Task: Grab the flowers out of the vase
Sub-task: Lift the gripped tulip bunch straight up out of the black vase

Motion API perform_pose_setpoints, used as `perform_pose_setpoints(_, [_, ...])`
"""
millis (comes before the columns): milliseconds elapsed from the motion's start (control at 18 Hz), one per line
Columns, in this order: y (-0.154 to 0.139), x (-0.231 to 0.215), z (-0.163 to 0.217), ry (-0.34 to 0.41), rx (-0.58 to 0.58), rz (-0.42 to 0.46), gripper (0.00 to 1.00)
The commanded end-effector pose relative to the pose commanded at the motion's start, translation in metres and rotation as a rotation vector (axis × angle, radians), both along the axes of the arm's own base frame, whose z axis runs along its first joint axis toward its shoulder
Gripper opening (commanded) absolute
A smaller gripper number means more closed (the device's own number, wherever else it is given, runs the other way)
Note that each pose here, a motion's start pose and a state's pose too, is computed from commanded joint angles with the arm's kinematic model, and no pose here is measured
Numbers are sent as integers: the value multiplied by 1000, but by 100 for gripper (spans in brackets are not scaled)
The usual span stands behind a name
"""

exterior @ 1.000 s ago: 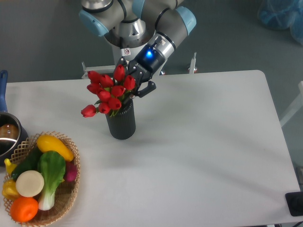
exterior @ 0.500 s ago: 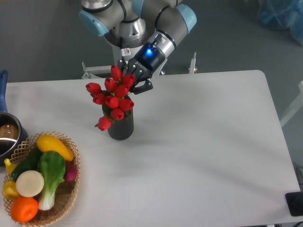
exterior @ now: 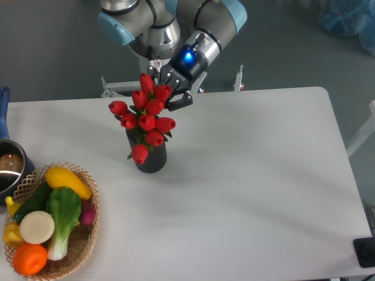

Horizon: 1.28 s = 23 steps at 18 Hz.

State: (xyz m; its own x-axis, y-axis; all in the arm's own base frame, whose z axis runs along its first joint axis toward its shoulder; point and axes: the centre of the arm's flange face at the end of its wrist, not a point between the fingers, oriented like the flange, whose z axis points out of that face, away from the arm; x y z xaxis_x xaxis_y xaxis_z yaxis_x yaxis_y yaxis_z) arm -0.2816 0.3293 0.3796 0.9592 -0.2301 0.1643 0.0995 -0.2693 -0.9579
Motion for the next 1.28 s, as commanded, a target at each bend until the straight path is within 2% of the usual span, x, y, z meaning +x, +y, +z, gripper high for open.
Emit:
perform_pose_setpoints(333, [4, -11, 33, -30, -4, 24, 0])
perform_pose_setpoints(556, [5, -19, 60, -109, 67, 30, 0])
perform_pose_setpoints(1278, [-6, -45, 106, -217, 115, 77, 0])
